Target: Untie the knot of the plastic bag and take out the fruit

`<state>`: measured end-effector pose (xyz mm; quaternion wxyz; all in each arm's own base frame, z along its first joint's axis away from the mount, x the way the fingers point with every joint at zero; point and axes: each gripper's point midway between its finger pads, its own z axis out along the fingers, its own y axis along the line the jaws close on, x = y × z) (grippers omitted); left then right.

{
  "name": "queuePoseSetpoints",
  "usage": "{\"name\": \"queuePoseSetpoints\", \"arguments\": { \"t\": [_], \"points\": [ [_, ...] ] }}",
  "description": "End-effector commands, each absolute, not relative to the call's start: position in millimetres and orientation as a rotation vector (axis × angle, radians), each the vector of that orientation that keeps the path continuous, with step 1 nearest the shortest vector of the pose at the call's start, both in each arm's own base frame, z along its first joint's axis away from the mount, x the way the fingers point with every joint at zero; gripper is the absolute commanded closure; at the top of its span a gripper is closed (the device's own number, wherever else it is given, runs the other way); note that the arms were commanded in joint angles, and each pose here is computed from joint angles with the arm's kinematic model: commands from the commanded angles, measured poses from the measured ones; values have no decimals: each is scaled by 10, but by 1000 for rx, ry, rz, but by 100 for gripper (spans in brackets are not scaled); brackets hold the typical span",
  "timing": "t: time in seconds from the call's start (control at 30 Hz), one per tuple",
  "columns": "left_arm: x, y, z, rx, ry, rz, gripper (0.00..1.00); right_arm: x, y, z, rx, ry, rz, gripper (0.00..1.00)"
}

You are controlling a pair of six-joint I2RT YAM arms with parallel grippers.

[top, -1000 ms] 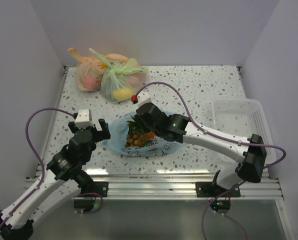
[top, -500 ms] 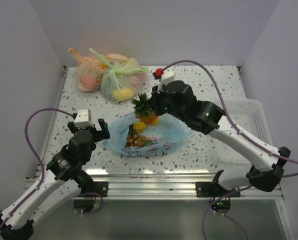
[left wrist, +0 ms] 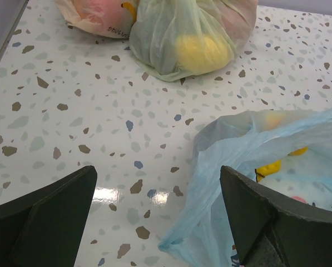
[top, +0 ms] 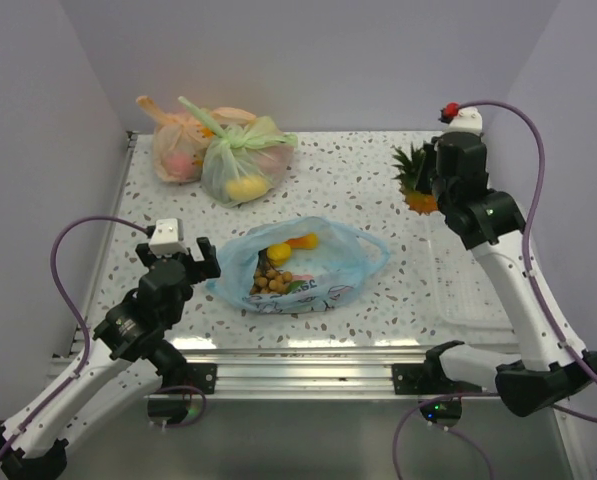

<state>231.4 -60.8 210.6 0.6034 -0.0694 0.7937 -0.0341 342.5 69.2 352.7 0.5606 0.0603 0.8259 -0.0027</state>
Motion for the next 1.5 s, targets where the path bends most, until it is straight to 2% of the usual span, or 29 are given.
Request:
{"name": "queuePoseSetpoints", "arguments": {
  "t": [0.0, 0.3, 0.5, 0.57, 0.6, 0.67, 0.7, 0.77, 0.8, 0.9, 1.03, 1.07, 1.17, 1.37, 1.47],
  "points": [
    [2355, -598, 2178, -189, 1804, -83, 2, 3481, 67, 3417, 302, 1914, -163, 100],
    [2354, -612, 2177, -180, 1805, -90, 2, 3475, -905, 2570, 652, 1981, -374, 100],
    [2358, -620, 2180, -175, 1806, -91, 2, 3378, -1097, 2107, 759, 2046, -462, 100],
    [2361, -627, 2182, -172, 1806, -93, 2, 3379, -1074, 2049, 766, 2069, -451, 85],
    [2360, -629, 2185, -171, 1806, -95, 2, 3401, -1019, 2056, 751, 2083, -415, 70],
    [2360, -637, 2180, -167, 1808, -97, 2, 3420, -962, 2121, 722, 2081, -371, 57],
    [2359, -637, 2183, -169, 1807, -100, 2, 3436, -920, 2167, 694, 2077, -343, 40],
    [2363, -645, 2175, -163, 1810, -98, 2, 3443, -759, 2319, 634, 2064, -233, 28],
    [2364, -646, 2172, -162, 1811, -97, 2, 3446, -672, 2380, 595, 2065, -184, 17],
    [2365, -642, 2172, -163, 1811, -96, 2, 3420, -214, 2609, 423, 2075, 6, 7],
    [2370, -650, 2171, -158, 1812, -97, 2, 3260, 669, 2881, 129, 2051, 220, 7],
    [2371, -652, 2168, -159, 1813, -97, 2, 3156, 1061, 2955, 7, 2028, 355, 7],
    [2376, -656, 2149, -156, 1820, -91, 2, 2951, 1661, 2993, -117, 2011, 568, 8],
    [2382, -668, 2135, -154, 1826, -92, 2, 2596, 2702, 2849, -308, 2021, 807, 7],
    [2381, -666, 2133, -156, 1826, -91, 2, 2483, 3149, 2582, -387, 2067, 842, 7]
  ]
}}
